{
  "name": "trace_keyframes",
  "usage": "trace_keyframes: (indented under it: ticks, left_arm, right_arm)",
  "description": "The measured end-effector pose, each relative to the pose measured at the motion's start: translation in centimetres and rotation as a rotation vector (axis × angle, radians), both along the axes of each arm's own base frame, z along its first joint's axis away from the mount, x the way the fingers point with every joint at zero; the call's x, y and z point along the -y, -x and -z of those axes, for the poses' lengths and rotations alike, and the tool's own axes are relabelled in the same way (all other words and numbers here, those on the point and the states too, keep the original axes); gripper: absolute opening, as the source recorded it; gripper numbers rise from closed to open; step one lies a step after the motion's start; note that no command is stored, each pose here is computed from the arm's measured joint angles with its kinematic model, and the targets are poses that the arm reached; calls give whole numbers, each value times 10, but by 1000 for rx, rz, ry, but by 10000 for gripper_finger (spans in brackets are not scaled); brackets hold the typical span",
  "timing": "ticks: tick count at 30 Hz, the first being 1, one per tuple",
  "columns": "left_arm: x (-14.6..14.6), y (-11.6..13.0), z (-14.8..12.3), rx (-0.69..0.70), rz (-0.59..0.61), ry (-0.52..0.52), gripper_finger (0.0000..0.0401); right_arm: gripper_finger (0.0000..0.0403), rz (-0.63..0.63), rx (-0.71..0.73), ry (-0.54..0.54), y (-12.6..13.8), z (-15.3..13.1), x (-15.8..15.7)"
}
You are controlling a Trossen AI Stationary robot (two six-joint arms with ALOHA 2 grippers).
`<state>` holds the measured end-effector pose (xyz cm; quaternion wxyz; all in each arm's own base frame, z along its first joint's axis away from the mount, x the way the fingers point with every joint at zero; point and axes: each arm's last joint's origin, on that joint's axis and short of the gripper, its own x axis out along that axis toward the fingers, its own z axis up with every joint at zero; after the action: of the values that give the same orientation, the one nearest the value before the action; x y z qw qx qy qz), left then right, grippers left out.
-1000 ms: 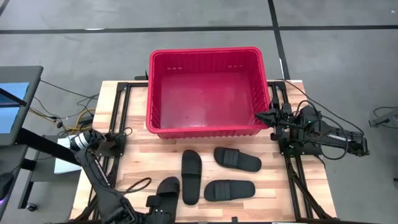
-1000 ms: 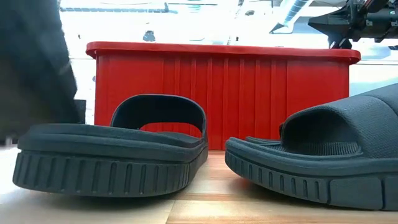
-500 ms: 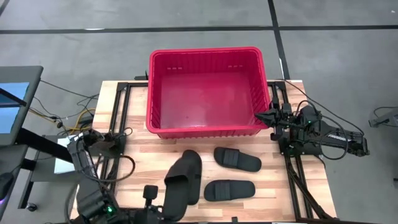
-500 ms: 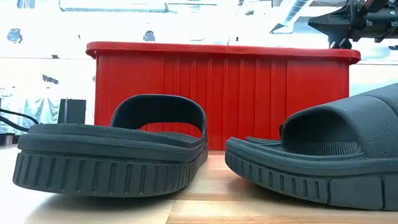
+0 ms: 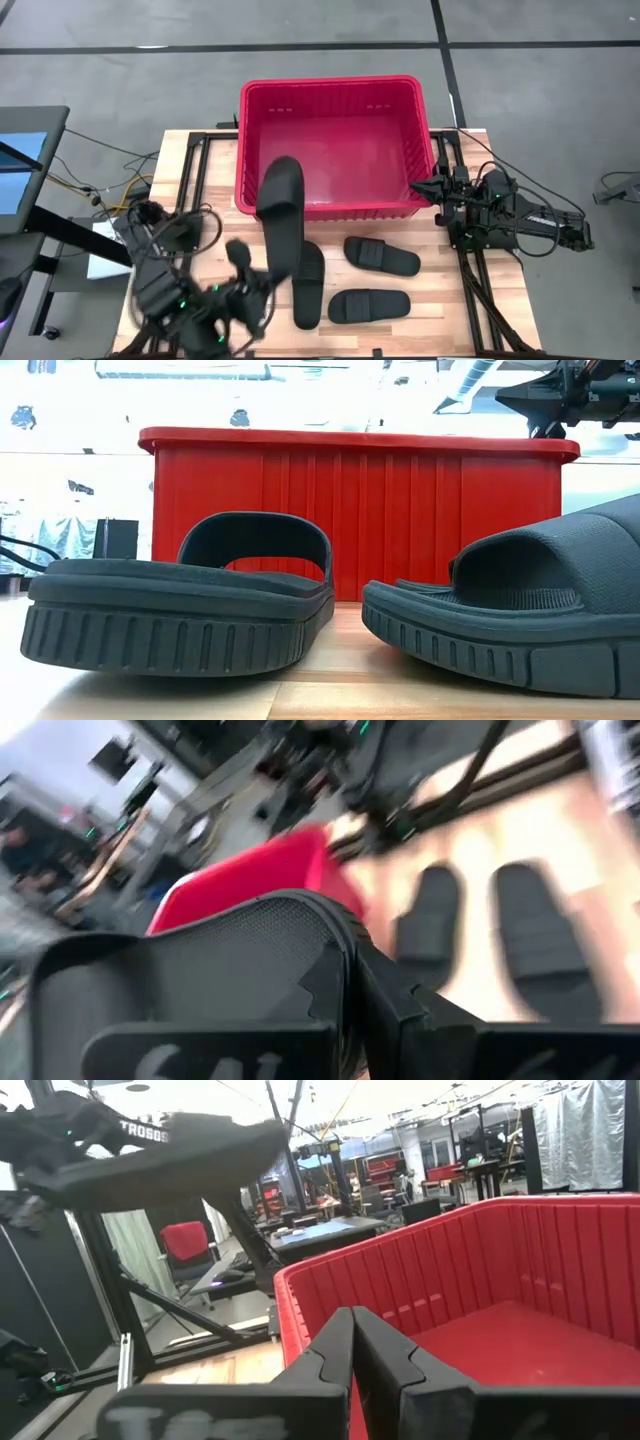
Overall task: Pick and place slides into bin
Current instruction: Put the black slipper into the bin
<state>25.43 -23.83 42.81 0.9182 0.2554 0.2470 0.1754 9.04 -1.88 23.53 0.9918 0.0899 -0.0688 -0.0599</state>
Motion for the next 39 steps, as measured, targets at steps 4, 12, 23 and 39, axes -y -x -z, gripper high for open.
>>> trace_keyframes:
  ticks: [4, 12, 23, 39]
  left_arm:
    - [-36, -7, 1, -80, -111, -17, 0]
    - [-106, -11, -23, -222, -150, -46, 0]
    - [-225, -9, -57, -337, 2, -11, 0]
    - [-333, -14, 41, -343, 131, 168, 0]
  right_arm:
    - [0, 0, 0, 0, 0, 0, 0]
    - [0, 0, -1, 0, 0, 0, 0]
    - [0, 0, 0, 0, 0, 0, 0]
    - [0, 0, 0, 0, 0, 0, 0]
